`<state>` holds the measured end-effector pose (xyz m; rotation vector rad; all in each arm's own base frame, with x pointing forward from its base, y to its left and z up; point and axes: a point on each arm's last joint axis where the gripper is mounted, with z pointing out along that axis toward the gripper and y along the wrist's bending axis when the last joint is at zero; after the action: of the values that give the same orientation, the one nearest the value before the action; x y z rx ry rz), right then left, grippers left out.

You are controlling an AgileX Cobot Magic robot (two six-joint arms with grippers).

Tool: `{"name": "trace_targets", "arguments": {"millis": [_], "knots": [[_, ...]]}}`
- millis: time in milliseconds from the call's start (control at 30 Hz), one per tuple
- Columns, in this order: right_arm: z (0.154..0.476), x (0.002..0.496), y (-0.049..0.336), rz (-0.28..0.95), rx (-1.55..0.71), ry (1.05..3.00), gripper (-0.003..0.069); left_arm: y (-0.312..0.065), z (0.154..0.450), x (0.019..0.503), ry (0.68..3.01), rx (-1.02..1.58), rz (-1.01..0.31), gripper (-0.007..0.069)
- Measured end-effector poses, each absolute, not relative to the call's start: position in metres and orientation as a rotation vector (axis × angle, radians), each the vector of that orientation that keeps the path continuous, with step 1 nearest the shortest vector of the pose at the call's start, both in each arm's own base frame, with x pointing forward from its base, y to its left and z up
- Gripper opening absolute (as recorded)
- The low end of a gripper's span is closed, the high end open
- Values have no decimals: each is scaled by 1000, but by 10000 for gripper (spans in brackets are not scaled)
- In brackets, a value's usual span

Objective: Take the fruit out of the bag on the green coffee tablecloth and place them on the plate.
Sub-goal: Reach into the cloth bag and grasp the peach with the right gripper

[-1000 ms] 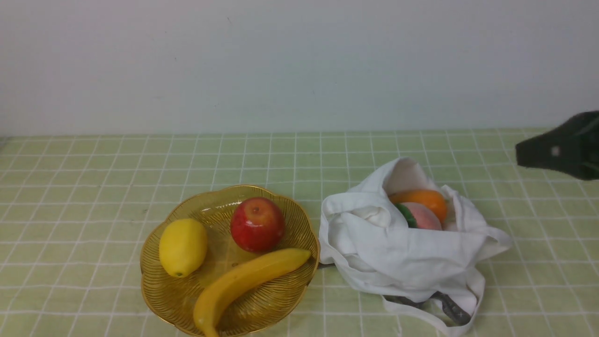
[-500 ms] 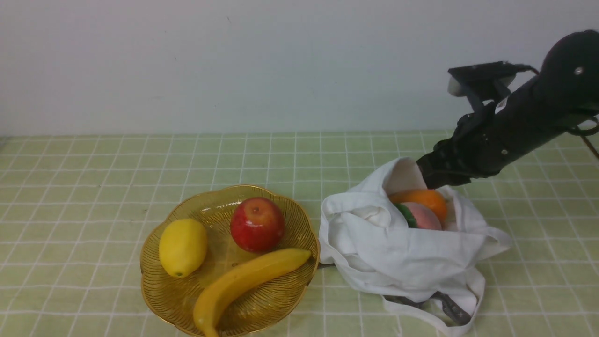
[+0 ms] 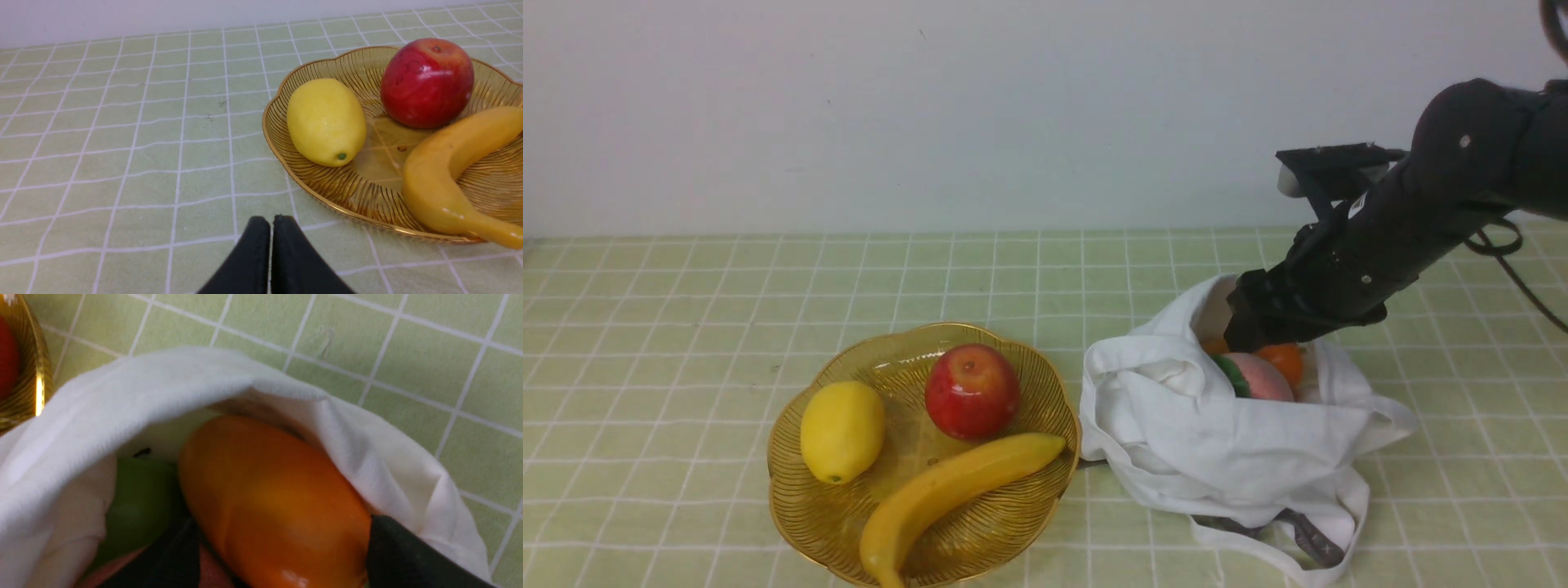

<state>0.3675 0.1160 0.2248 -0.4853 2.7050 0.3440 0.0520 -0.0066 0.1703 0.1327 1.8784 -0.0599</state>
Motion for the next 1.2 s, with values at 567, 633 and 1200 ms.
{"name": "trace_targets", "arguments": {"millis": [567, 633, 1200], "knots": [[202, 362, 128, 188, -677, 2796, 98, -7, 170, 52, 1878, 133, -60, -8], [202, 362, 127, 185, -681, 2801, 52, -7, 170, 52, 1878, 133, -60, -8], [267, 328, 132, 416, -696, 2732, 92, -7, 170, 52, 1878, 133, -60, -8]]}}
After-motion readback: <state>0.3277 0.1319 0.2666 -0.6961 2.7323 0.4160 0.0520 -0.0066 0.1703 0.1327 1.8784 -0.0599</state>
